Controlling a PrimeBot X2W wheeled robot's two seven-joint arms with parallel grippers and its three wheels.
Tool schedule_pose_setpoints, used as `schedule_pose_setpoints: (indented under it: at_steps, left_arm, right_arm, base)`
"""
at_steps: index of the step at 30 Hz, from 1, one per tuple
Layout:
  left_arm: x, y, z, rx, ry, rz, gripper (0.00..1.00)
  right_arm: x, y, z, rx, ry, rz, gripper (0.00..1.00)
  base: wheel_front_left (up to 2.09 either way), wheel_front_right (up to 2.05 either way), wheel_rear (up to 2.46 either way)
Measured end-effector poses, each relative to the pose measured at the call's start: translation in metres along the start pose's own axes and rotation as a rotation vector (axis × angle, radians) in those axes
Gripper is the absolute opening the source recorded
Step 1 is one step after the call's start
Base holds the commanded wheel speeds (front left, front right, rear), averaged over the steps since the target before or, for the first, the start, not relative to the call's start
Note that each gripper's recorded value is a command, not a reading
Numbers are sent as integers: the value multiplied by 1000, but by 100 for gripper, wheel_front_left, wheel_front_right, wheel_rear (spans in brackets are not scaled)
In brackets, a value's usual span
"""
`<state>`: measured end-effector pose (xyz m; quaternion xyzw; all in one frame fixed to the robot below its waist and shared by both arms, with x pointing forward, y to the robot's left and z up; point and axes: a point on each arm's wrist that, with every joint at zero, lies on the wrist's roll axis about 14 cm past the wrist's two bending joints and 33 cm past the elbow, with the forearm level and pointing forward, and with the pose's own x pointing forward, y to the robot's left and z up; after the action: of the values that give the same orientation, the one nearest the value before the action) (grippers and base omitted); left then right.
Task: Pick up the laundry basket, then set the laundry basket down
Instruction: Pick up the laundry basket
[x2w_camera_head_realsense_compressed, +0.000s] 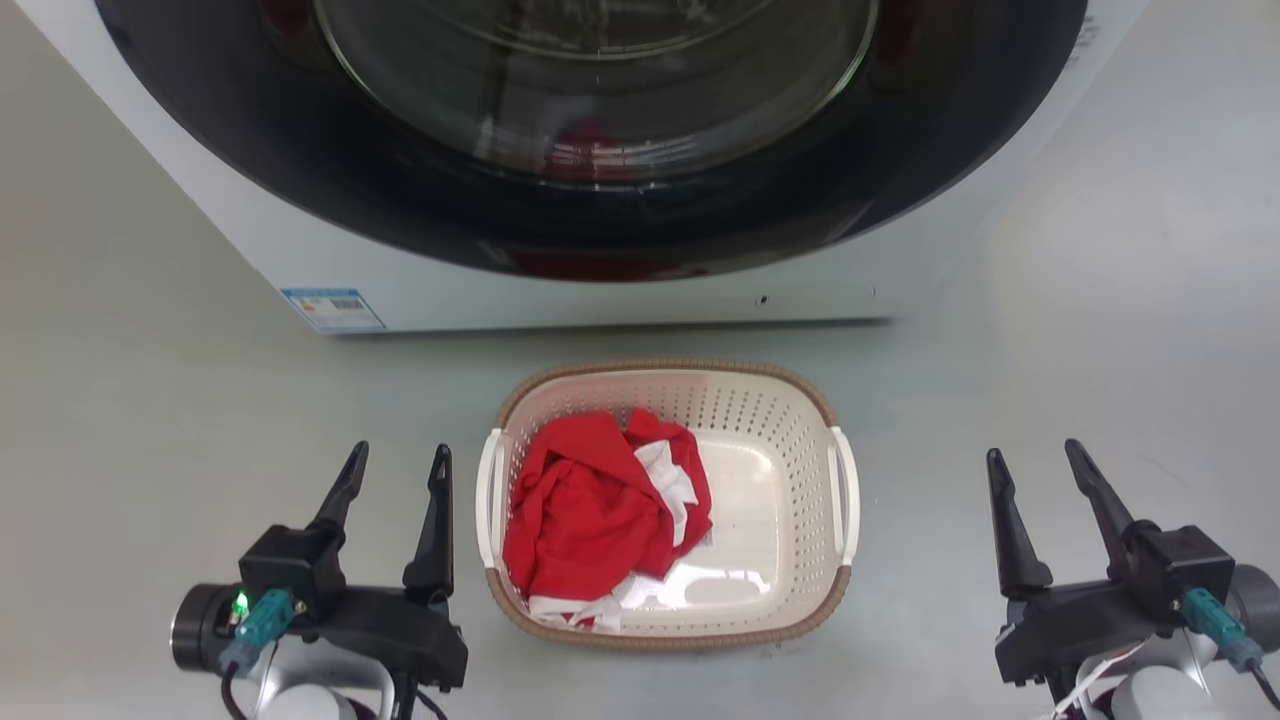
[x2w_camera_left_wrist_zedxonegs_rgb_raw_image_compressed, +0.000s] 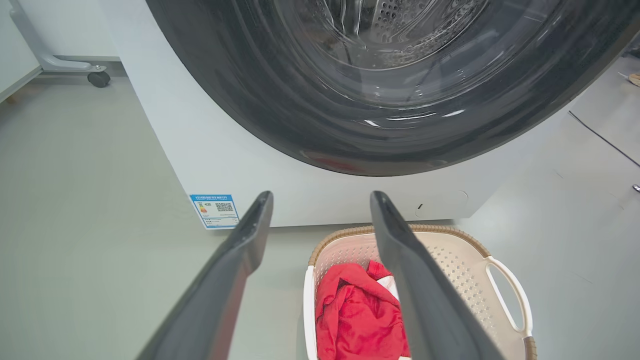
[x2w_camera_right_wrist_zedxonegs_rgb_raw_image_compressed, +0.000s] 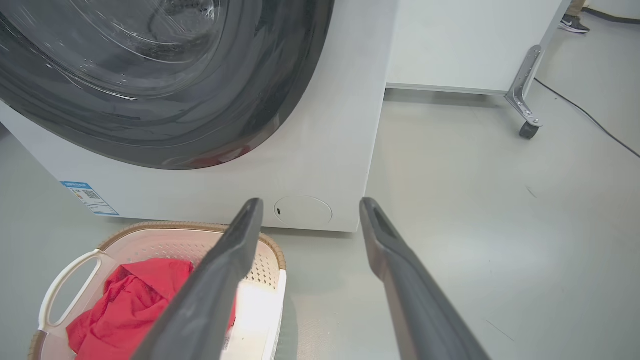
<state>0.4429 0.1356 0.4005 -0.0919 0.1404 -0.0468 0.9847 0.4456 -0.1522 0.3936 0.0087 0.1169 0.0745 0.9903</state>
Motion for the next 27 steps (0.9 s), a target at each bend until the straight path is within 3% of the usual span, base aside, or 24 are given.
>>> schedule_pose_setpoints:
  at_steps: [27]
  left_arm:
    - [76,20,-111,-72,245,0,100]
  right_arm:
    - [76,18,-104,68,184,37,100]
  base:
    - [0,0,0]
